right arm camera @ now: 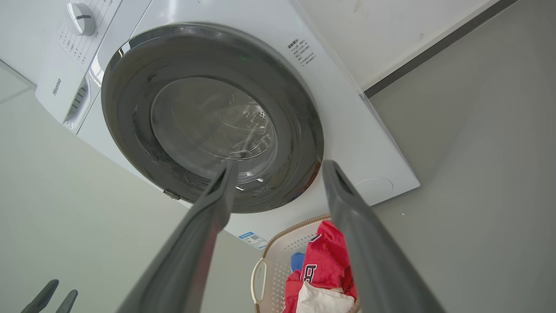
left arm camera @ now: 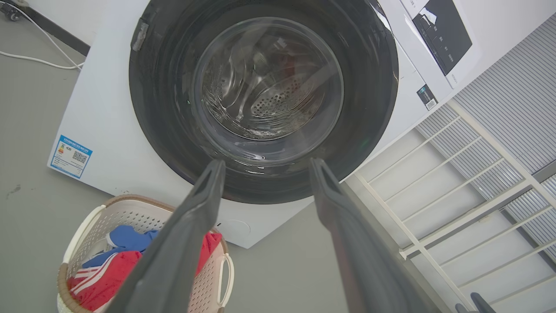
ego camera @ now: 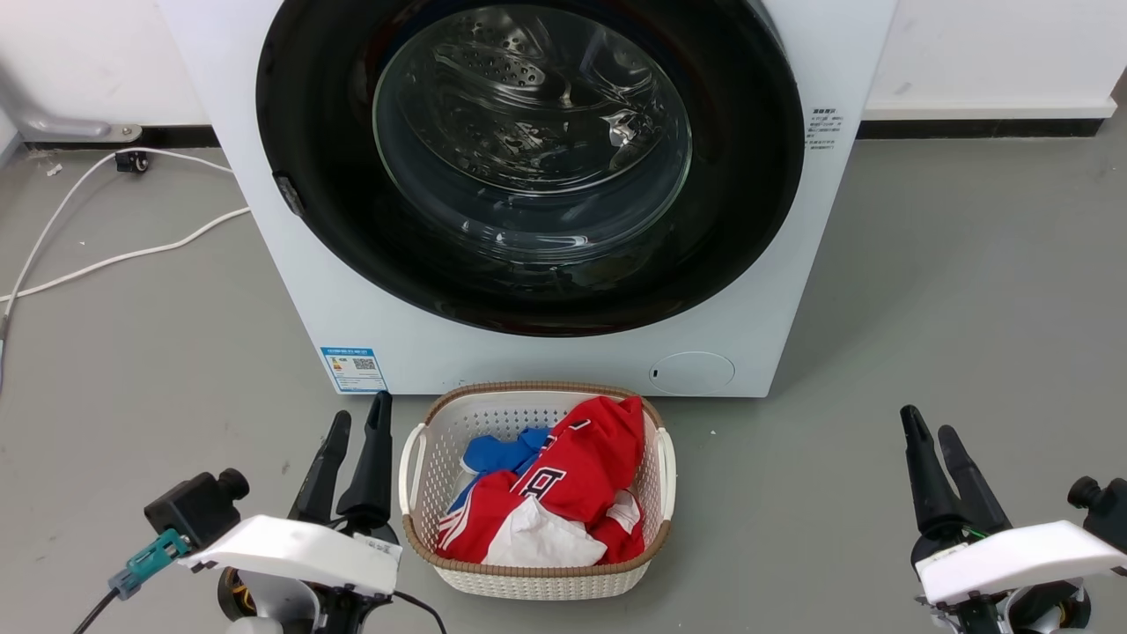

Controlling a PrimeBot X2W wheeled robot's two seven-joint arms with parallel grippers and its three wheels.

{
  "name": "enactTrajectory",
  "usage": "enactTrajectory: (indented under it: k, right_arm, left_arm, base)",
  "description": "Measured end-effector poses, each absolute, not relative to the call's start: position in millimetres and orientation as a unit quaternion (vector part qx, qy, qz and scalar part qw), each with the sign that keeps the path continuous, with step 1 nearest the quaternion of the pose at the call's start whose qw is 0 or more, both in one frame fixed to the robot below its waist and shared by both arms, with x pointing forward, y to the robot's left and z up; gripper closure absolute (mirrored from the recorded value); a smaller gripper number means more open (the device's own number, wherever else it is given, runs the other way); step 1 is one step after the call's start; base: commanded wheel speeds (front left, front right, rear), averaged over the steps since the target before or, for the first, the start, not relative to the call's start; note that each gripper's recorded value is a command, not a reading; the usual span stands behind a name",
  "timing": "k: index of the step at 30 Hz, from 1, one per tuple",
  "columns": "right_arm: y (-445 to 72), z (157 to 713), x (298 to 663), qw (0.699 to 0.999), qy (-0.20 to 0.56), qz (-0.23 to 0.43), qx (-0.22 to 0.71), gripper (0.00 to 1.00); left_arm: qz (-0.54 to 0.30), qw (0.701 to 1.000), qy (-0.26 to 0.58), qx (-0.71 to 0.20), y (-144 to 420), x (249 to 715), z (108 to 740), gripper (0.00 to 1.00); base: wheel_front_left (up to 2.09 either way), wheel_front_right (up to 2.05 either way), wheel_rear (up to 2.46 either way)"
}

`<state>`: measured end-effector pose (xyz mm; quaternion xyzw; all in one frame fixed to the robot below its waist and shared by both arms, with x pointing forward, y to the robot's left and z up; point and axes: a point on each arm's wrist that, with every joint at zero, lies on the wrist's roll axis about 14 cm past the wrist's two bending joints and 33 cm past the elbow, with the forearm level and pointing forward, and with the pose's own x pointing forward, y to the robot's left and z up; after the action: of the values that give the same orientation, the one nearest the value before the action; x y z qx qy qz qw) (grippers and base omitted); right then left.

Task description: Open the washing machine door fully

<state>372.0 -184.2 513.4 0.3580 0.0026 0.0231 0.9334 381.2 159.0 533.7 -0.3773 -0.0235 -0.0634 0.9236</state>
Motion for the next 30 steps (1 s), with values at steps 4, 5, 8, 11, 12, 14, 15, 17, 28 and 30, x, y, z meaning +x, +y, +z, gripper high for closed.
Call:
enactTrajectory:
  k: [4, 5, 8, 11, 12, 14, 15, 17, 28, 30]
  right_arm:
    - [-183, 514, 371, 0.944, 0.003, 0.026, 0.328, 0.00]
    - [-182, 515, 371, 0.947, 0.003, 0.027, 0.320, 0.00]
    - [-181, 514, 369, 0.954, 0.005, 0.029, 0.298, 0.00]
    - [-180, 516, 369, 0.961, 0.002, 0.032, 0.276, 0.00]
    - [-180, 517, 368, 0.962, 0.002, 0.032, 0.270, 0.00]
    - [-180, 516, 367, 0.966, 0.003, 0.032, 0.255, 0.00]
    - [-180, 516, 367, 0.968, 0.003, 0.033, 0.250, 0.00]
    - [-179, 517, 366, 0.971, 0.003, 0.034, 0.238, 0.00]
    - [-177, 517, 365, 0.984, 0.005, 0.038, 0.173, 0.00]
    - [-177, 518, 365, 0.986, 0.004, 0.038, 0.163, 0.00]
  left_arm:
    - [-0.071, 0.936, -0.027, -0.344, 156, 380, 535, 0.00]
    - [-0.072, 0.939, -0.028, -0.336, 155, 380, 535, 0.00]
    - [-0.076, 0.946, -0.030, -0.313, 154, 379, 535, 0.00]
    - [-0.078, 0.951, -0.034, -0.296, 153, 378, 536, 0.00]
    - [-0.078, 0.953, -0.034, -0.289, 153, 378, 536, 0.00]
    - [-0.081, 0.958, -0.036, -0.273, 153, 378, 537, 0.00]
    - [-0.082, 0.960, -0.036, -0.265, 152, 378, 537, 0.00]
    - [-0.082, 0.964, -0.039, -0.249, 153, 378, 537, 0.00]
    - [-0.092, 0.979, -0.040, -0.177, 148, 377, 533, 0.00]
    - [-0.094, 0.981, -0.041, -0.166, 147, 377, 533, 0.00]
  base:
    - [0.00, 0.00, 0.00]
    - [0.00, 0.00, 0.00]
    - [0.00, 0.00, 0.00]
    - [0.00, 0.00, 0.00]
    - [0.00, 0.00, 0.00]
    - [0.00, 0.00, 0.00]
    - [0.00, 0.00, 0.00]
    - [0.00, 0.00, 0.00]
    - [0.00, 0.00, 0.00]
    - [0.00, 0.00, 0.00]
